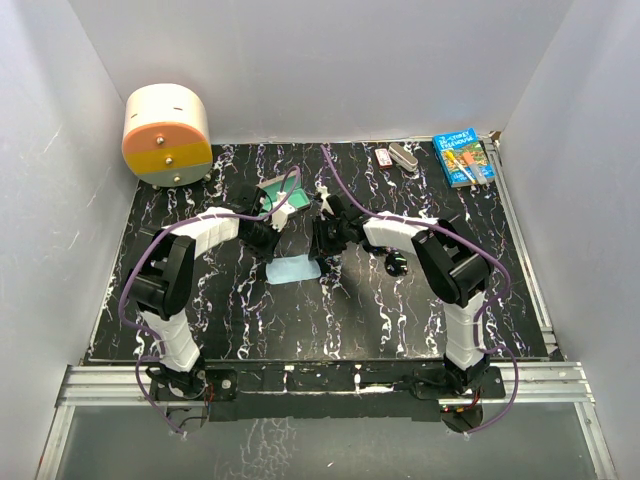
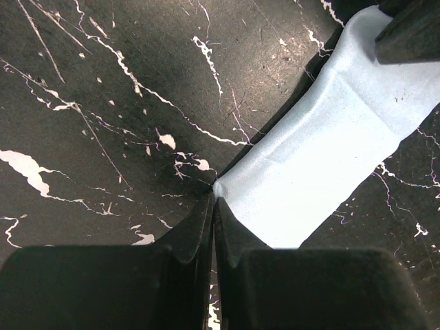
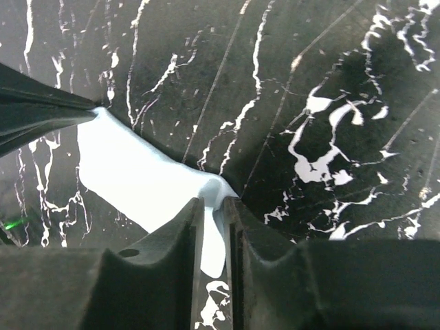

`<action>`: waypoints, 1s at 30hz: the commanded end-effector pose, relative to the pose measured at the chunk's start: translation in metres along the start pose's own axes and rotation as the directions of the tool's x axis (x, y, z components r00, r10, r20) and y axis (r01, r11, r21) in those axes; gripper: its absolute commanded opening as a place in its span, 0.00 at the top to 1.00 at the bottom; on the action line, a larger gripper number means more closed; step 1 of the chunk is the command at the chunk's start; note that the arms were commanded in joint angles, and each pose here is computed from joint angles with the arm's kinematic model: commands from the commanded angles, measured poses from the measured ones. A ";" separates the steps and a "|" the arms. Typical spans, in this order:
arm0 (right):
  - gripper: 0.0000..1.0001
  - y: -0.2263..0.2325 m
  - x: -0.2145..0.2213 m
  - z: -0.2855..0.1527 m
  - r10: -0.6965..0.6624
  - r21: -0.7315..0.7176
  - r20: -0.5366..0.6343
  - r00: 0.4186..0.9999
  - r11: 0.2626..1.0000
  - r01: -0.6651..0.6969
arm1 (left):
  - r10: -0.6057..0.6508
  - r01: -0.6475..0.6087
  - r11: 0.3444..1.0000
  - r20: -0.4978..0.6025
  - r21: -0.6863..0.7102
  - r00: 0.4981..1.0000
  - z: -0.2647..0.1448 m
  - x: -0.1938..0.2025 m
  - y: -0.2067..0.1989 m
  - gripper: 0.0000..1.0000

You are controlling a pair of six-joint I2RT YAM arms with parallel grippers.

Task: Organize the sunglasses
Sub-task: Pick up the glasses cleaning cloth from the center of the board.

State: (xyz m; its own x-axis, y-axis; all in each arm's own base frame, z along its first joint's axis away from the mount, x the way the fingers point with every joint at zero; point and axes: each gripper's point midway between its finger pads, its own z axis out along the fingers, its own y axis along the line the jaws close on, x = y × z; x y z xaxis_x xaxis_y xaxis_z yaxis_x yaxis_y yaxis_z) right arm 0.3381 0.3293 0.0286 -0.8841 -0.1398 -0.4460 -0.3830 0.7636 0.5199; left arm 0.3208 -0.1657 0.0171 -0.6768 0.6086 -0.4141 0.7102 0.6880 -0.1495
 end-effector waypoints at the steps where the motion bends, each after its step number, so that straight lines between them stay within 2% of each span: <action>1: 0.82 -0.040 0.042 0.012 0.050 0.157 -0.104 0.993 0.987 -0.033 | 0.002 -0.001 1.000 -0.037 0.018 0.999 0.001 0.007 -0.004 1.00; 4: 0.92 -0.041 0.038 0.014 0.061 0.171 -0.095 0.994 0.984 -0.044 | 0.003 -0.002 1.000 -0.036 0.017 0.999 0.001 0.007 -0.004 1.00; 10: 0.92 -0.044 0.022 0.015 0.069 0.216 -0.049 0.996 0.975 -0.057 | 0.005 -0.005 1.000 -0.027 0.001 1.000 -0.001 0.004 -0.001 1.00; 17: 0.92 -0.032 -0.018 0.000 0.047 0.217 0.087 0.995 0.974 -0.065 | 0.034 -0.032 0.998 0.032 -0.061 0.999 -0.016 -0.017 0.009 1.00; 30: 0.92 -0.027 -0.054 -0.001 0.055 0.210 0.195 0.979 0.973 -0.097 | 0.034 -0.025 0.992 0.077 -0.121 0.996 -0.024 -0.040 0.021 1.00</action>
State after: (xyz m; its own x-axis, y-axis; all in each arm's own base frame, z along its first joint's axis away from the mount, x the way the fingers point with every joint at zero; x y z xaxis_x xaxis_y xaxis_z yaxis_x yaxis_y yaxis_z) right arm 0.3673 0.3161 0.0268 -0.8765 -0.0199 -0.4811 -0.2459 0.8776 0.4115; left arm 0.3467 -0.1610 0.0311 -0.6551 0.6112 -0.4441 0.7004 0.7117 -0.0537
